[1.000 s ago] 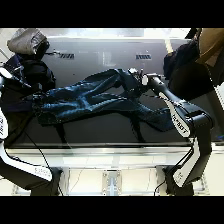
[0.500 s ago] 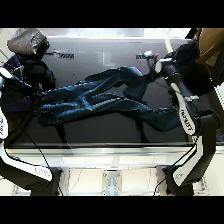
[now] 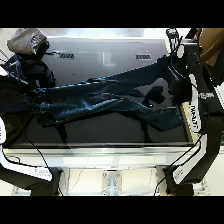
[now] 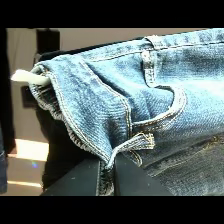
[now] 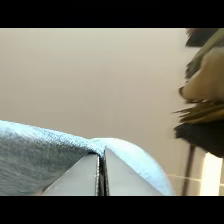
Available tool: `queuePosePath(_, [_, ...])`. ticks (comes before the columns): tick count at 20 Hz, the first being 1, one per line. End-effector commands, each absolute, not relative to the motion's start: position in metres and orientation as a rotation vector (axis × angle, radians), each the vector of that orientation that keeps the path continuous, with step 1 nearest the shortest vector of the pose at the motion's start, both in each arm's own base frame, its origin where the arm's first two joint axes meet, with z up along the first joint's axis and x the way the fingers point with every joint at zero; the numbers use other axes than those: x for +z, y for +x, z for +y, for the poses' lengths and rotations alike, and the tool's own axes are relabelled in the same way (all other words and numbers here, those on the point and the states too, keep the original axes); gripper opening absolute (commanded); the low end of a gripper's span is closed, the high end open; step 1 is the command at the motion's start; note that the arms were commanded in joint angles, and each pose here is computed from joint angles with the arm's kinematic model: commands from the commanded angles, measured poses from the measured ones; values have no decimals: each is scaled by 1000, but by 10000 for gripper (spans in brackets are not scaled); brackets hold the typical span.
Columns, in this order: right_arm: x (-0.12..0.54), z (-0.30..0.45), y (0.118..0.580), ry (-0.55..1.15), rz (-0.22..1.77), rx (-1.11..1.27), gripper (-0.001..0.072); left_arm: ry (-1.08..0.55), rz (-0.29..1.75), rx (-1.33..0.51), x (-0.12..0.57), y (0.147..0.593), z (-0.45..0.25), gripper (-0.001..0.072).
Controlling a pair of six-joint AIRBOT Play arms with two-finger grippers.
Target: Fold the clothes and pants, and hang the long-sleeved shirts on hangers.
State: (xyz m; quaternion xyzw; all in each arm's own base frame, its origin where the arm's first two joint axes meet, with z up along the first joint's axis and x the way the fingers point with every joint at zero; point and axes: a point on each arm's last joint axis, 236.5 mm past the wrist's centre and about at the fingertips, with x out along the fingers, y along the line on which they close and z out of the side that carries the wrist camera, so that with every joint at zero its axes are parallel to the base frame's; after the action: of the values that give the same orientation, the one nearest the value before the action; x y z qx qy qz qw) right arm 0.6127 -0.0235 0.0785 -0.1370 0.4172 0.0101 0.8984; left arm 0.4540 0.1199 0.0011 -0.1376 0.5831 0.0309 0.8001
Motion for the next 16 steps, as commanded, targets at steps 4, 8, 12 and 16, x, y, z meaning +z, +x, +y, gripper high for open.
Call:
queuePosePath(4, [84,-46,636,-111,756,-33,596,-260,1221,88,18,452,126,25])
queuePosePath(8, [58,-57,622,-70,856,-71,626,-266,1211,87,20,454,126,700])
queuePosePath(12, [58,-96,559,-116,1083,-97,483,-216,1134,90,58,446,135,702])
queuePosePath(16, [72,-126,481,-8,1243,-44,386,-259,1159,148,73,379,148,702])
